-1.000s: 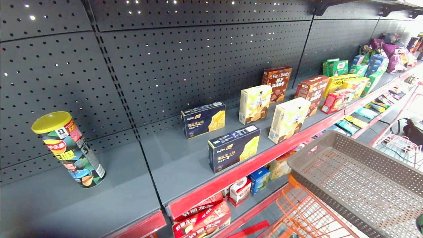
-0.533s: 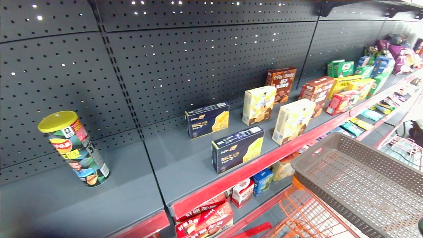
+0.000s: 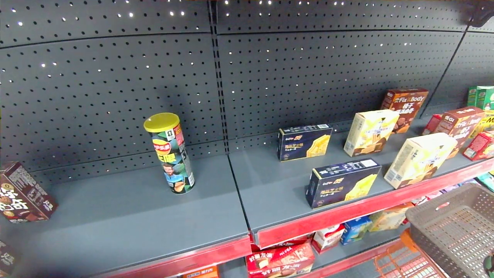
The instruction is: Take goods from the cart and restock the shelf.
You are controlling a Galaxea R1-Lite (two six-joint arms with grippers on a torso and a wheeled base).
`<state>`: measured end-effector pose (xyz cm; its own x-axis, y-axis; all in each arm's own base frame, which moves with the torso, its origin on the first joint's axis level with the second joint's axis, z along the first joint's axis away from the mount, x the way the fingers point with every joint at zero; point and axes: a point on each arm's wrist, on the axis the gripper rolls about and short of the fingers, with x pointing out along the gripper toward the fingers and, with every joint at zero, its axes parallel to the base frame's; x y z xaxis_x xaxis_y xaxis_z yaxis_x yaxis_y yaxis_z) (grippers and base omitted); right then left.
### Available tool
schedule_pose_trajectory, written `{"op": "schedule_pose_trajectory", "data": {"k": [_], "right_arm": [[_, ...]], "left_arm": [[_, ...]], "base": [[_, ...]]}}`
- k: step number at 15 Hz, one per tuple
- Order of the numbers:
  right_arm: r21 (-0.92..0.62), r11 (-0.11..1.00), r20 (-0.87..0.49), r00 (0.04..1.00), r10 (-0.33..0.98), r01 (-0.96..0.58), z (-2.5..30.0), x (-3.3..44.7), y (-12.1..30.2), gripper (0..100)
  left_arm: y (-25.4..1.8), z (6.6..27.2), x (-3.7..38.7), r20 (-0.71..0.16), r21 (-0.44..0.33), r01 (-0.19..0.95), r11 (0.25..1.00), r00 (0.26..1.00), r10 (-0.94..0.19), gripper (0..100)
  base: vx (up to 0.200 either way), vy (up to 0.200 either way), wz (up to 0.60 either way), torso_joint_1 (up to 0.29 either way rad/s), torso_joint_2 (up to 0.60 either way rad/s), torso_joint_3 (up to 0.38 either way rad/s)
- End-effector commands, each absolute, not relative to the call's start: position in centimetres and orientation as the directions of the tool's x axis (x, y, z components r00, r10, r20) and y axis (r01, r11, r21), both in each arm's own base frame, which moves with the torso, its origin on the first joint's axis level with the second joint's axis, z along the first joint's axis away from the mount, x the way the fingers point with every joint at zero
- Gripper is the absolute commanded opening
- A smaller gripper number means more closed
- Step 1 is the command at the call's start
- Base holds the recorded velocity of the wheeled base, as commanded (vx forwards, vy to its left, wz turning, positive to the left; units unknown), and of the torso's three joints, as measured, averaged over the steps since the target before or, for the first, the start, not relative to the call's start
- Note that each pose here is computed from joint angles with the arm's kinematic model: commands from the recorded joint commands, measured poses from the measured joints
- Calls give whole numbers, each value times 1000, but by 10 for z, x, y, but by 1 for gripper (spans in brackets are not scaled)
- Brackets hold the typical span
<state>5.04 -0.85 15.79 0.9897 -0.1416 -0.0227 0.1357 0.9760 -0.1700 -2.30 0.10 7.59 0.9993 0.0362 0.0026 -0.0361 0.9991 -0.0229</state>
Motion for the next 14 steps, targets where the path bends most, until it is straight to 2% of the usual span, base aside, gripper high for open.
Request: {"op": "schedule_pose_trajectory", "data": {"k": [1, 7, 10, 14], "right_arm": [[-171, 976, -25, 990, -141, 134, 158, 51, -9, 0], [-201, 972, -26, 991, -130, 122, 158, 51, -8, 0], [-201, 974, -23, 993, -113, 106, 158, 51, -7, 0], [-201, 974, -25, 993, -112, 105, 158, 51, -7, 0]], "left_arm": [[1, 76, -23, 3, -22, -37, 999, 999, 37, 100], [1, 76, -23, 3, -23, -38, 999, 999, 38, 100], [1, 76, -23, 3, -25, -38, 999, 999, 38, 100], [1, 76, -23, 3, -23, -38, 999, 999, 38, 100]], "base": [[0, 0, 0, 0, 0, 0], [0, 0, 0, 0, 0, 0], [-200, 0, 0, 9, 2, 2], [0, 0, 0, 0, 0, 0]]}}
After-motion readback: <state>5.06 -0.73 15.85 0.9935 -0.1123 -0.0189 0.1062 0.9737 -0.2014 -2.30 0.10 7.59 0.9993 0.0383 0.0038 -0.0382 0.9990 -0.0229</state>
